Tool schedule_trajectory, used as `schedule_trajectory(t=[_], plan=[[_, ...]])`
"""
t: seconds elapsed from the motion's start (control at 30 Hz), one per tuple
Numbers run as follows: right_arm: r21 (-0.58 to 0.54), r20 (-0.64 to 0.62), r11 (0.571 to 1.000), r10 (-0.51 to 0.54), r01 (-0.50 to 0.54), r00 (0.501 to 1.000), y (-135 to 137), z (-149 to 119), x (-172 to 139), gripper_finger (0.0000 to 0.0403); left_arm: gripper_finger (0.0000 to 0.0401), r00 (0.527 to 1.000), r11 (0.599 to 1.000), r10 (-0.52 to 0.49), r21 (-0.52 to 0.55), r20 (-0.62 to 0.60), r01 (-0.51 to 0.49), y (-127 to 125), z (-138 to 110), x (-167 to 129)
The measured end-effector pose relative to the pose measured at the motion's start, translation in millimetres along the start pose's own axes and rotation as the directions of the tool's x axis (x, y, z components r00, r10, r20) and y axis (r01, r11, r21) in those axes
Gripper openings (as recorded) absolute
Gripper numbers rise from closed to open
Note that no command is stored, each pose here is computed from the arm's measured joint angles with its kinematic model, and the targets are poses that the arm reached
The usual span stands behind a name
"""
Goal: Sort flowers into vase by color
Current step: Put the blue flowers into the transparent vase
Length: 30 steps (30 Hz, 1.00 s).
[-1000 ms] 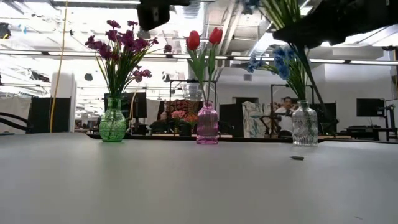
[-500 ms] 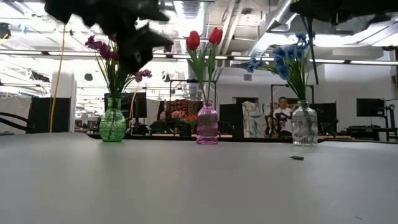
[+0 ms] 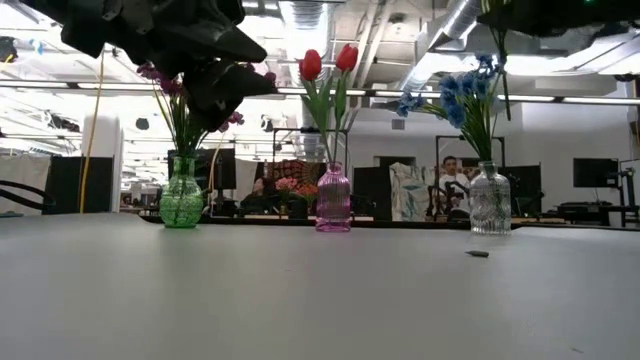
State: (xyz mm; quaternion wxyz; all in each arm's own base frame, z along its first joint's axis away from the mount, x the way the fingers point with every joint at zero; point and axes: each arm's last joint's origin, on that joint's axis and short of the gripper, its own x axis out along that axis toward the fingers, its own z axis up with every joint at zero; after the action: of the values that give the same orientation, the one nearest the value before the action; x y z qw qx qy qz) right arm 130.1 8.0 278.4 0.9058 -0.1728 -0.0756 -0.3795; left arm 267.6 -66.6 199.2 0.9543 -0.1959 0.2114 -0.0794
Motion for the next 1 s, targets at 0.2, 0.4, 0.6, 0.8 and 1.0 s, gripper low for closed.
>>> schedule_trajectory(t=[0.2, 0.4, 0.6, 0.8, 1.0], plan=[[0.008, 0.049, 0.998, -0.070, 0.070, 0.996, -9.7, -25.5, 1.5, 0.0040, 0.0137, 0.999, 1.000, -0.017, 0.002, 0.038, 0.017, -1.8, 3.8, 0.0], [0.058, 0.168, 0.986, -0.162, 0.154, 0.972, -21.9, -50.0, -8.3, 0.0040, 0.0137, 0.998, 1.000, -0.023, 0.003, 0.050, 0.023, -2.3, 4.9, 0.0], [0.062, 0.223, 0.977, -0.212, 0.203, 0.952, -30.1, -60.4, -11.2, 0.0040, 0.0137, 0.996, 1.000, -0.016, 0.002, 0.085, 0.016, -2.9, 7.7, -0.2], [0.121, 0.248, 0.970, -0.234, 0.210, 0.940, -36.6, -63.0, -6.6, 0.0040, 0.0137, 0.996, 1.000, -0.001, -0.008, 0.094, 0.001, 1.2, 9.9, -0.3], [0.161, 0.181, 0.958, -0.264, 0.237, 0.947, -38.9, -72.8, 0.6, 0.0040, 0.0137, 0.993, 1.000, 0.011, -0.016, 0.118, -0.009, 5.9, 13.8, -0.7]])
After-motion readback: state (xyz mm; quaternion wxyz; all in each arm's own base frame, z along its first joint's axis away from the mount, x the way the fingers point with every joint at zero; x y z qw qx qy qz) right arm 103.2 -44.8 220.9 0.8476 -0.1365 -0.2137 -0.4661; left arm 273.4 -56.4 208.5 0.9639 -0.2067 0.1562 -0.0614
